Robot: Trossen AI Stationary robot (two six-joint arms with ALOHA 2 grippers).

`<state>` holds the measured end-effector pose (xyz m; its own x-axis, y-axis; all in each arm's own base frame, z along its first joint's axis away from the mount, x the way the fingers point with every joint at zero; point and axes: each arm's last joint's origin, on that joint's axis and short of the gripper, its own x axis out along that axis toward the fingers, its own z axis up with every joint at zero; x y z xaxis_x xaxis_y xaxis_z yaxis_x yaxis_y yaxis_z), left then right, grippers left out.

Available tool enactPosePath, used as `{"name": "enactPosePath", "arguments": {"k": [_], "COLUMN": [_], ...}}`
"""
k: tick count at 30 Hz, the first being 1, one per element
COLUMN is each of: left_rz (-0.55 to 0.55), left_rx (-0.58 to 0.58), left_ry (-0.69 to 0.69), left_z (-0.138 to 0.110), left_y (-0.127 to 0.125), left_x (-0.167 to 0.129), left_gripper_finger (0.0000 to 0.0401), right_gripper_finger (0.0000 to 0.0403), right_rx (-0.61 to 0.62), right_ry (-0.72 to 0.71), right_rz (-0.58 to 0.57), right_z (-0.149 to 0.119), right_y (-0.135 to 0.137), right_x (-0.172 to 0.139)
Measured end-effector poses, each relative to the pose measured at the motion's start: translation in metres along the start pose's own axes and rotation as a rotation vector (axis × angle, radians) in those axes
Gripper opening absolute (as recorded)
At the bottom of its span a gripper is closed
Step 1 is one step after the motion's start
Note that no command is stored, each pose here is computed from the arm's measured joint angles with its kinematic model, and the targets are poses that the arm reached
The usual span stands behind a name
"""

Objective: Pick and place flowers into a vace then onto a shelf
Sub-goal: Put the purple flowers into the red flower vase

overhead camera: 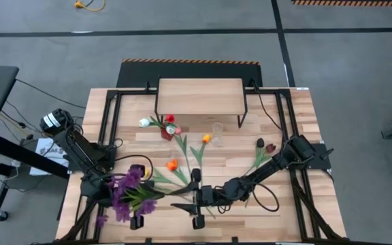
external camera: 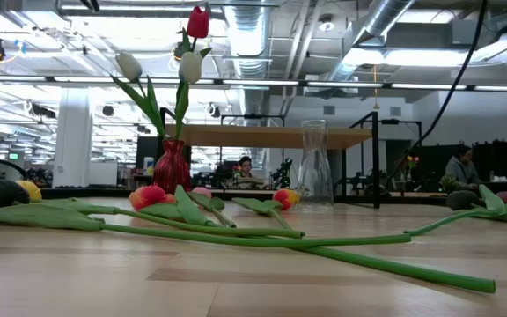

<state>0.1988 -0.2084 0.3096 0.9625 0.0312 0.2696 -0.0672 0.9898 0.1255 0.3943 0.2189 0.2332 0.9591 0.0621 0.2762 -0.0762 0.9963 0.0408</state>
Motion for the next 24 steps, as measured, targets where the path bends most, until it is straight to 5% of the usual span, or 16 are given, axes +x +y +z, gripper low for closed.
{"name": "enactPosePath", "arguments": {"k": [8, 18, 24], "left_rz": [0.161, 0.451, 0.491], "left_rx": [0.078, 0.124, 0.130], "left_ry": [0.121, 0.270, 0.290], "left_z": [-0.004, -0.006, -0.008], "left_y": [0.000, 0.012, 0.015], "left_x": [-0.006, -0.005, -0.004], "left_gripper_finger": [0.0001, 0.0000, 0.0000], "right_gripper_finger": [0.0260, 0.0265, 0.0265], "right_rx": [-0.202, -0.308, -0.325], "right_ry": [0.084, 0.161, 0.189], "right_rz": [-0.272, -0.468, -0.508], "right_z": [-0.001, 0.000, -0.002], "right_y": [0.014, 0.024, 0.023], "right_x": [-0.013, -0.024, -0.025]}}
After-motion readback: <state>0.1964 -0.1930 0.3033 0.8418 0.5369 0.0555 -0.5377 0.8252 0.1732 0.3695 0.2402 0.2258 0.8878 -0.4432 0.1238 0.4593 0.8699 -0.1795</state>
